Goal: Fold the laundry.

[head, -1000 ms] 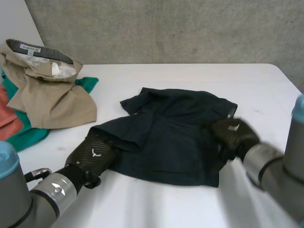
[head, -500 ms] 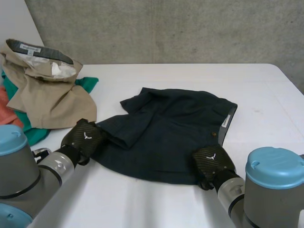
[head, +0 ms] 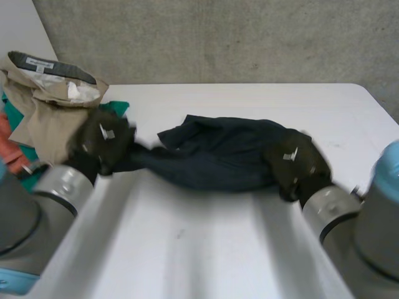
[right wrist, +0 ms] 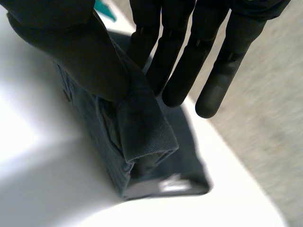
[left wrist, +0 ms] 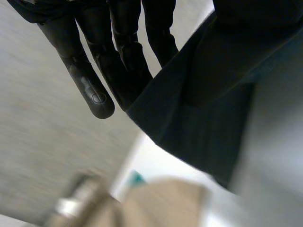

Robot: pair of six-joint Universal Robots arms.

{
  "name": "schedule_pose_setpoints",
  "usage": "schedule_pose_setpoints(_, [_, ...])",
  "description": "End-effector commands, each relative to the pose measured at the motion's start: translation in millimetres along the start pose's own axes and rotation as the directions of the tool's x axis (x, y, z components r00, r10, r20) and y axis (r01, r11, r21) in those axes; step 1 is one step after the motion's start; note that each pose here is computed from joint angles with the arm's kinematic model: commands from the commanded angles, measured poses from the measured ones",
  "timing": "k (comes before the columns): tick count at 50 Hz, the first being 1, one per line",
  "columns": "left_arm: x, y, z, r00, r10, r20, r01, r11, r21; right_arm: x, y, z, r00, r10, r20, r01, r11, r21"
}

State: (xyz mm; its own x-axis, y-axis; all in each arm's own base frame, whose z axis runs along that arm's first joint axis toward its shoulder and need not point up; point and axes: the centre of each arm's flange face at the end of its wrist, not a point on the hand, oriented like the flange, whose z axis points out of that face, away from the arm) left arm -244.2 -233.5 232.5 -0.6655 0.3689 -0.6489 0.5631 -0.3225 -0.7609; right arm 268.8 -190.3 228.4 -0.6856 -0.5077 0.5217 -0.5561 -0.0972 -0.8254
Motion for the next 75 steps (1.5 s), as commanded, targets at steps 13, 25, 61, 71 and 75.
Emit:
schedule_pose_setpoints(13, [-58.5, -112.0, -29.8, 0.958, -0.286, -0.026, 0.286, 0.958, 0.011, 98.7, -87.9, -8.4, 0.985, -0.122, -0.12, 0.119, 0.992, -0.026])
schedule_pose_setpoints(25, [3.2, -43.6, 75.1, 0.963, -0.267, -0.043, 0.252, 0.944, -0.214, 76.0, -34.0, 83.3, 0.986, -0.134, -0.102, 0.126, 0.989, -0.078])
schedule_pose_setpoints(61, [-2.5, -46.9, 129.3, 0.966, -0.164, 0.201, 0.145, 0.984, 0.103, 75.6, -37.0, 177.1, 0.95, -0.046, -0.31, 0.156, 0.927, 0.342])
schedule_pose_setpoints(71, [78.3, 6.6, 81.6, 0.993, -0.121, -0.009, 0.119, 0.986, -0.119, 27.3, 40.3, 160.5, 0.985, -0.096, -0.144, 0.108, 0.991, 0.076])
schedule_pose_setpoints(75, [75.4, -2.6, 51.1, 0.992, -0.115, -0.054, 0.105, 0.982, -0.158, 32.2, 34.0, 127.2, 0.989, -0.103, -0.104, 0.102, 0.995, -0.007])
